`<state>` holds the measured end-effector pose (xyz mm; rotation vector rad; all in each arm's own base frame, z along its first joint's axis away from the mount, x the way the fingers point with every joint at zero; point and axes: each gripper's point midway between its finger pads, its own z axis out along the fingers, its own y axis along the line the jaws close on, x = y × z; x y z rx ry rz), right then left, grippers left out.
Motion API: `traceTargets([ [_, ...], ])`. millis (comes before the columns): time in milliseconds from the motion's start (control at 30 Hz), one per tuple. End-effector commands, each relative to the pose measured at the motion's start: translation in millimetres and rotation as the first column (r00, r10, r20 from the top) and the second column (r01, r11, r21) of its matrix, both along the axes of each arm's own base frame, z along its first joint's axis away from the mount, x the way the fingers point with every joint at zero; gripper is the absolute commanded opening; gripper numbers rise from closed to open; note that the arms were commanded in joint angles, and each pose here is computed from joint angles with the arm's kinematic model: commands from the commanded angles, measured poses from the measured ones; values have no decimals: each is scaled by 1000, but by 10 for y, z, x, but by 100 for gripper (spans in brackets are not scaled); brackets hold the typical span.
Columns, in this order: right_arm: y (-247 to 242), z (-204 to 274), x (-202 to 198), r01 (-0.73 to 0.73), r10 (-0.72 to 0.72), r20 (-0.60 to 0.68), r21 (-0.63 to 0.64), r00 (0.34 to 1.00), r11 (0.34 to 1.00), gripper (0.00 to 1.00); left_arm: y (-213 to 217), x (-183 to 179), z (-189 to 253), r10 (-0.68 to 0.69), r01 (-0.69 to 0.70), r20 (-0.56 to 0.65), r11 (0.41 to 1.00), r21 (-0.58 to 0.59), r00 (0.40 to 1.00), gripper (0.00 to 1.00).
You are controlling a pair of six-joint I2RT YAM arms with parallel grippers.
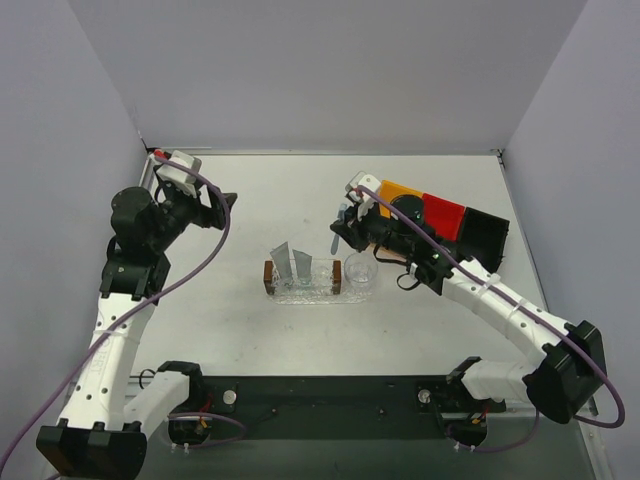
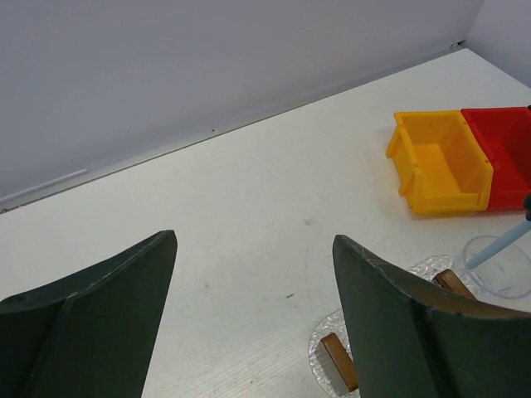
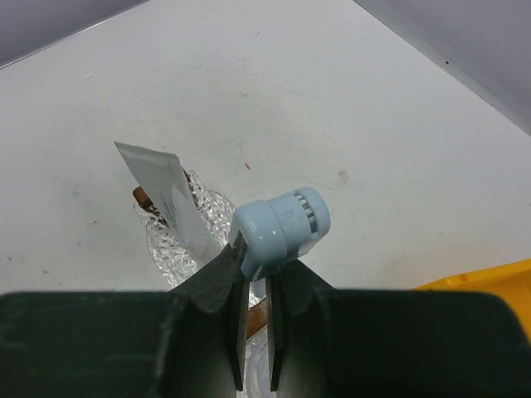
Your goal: Prepare toiletry sets of a toothbrush and toothpaste on the tray
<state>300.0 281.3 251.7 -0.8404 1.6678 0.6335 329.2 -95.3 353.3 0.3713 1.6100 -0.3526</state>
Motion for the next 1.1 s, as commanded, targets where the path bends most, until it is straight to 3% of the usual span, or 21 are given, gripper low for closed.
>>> traceTargets([
  [0, 126, 125, 64, -9, 6, 54, 52, 999, 999, 0, 16, -21, 91, 3, -3, 27, 1000, -12, 1000, 86],
  [1067, 364, -384, 65, -12, 12, -18, -11, 1000, 1000, 0, -14, -100, 21, -18, 18, 33, 1000, -17, 999, 86],
])
